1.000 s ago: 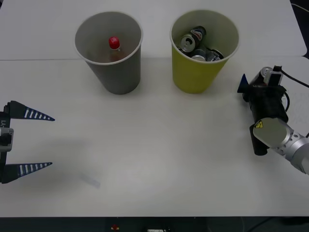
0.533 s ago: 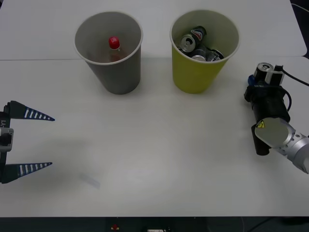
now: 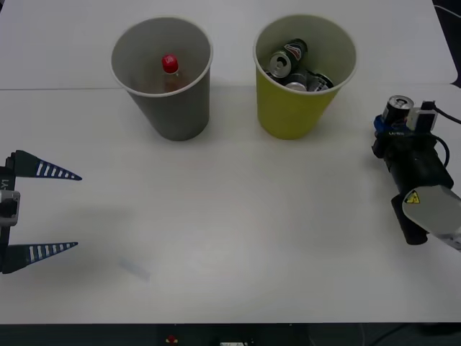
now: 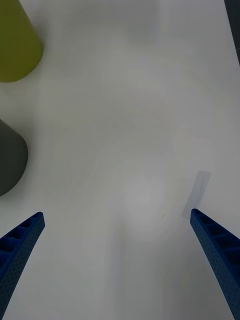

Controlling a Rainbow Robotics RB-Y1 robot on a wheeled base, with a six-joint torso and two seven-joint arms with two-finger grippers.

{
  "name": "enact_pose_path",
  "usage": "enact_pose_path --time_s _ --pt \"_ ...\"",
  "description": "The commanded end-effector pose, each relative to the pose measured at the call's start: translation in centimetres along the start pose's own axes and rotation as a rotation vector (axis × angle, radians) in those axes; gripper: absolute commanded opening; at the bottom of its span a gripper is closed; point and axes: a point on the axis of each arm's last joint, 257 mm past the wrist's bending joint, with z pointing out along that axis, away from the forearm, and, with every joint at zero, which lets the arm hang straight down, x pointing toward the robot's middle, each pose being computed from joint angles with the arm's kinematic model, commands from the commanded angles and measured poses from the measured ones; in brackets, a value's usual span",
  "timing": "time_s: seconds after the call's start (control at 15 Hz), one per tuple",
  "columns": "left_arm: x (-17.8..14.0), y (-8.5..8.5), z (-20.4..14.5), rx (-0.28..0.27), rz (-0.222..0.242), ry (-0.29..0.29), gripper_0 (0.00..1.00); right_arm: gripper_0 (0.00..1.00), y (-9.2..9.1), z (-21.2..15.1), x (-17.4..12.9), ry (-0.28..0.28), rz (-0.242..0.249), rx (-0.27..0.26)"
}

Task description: Put the can into the green bin and the plastic bottle into the gray bin

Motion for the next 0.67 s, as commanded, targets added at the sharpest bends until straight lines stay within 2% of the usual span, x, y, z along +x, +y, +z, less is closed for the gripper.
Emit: enact_pose_path --time_s 0.07,0.13,0.53,0.67 --pt "0.0 0.0 0.0 0.000 0.000 0.000 1.00 0.00 0.0 -1.9 -0.9 0.025 -0.069 -0.086" --pt "0.0 0.0 0.0 0.000 0.000 0.000 1.00 0.00 0.2 -2.8 -1.0 0.047 -0.105 -0.127" --pt "0.0 0.0 0.0 0.000 0.000 0.000 1.00 0.00 0.0 -6.7 -2.7 0.175 -0.285 -0.288" --pt "0.0 0.0 0.0 0.000 0.000 0.000 1.00 0.00 0.2 -8.3 -3.4 0.225 -0.313 -0.340"
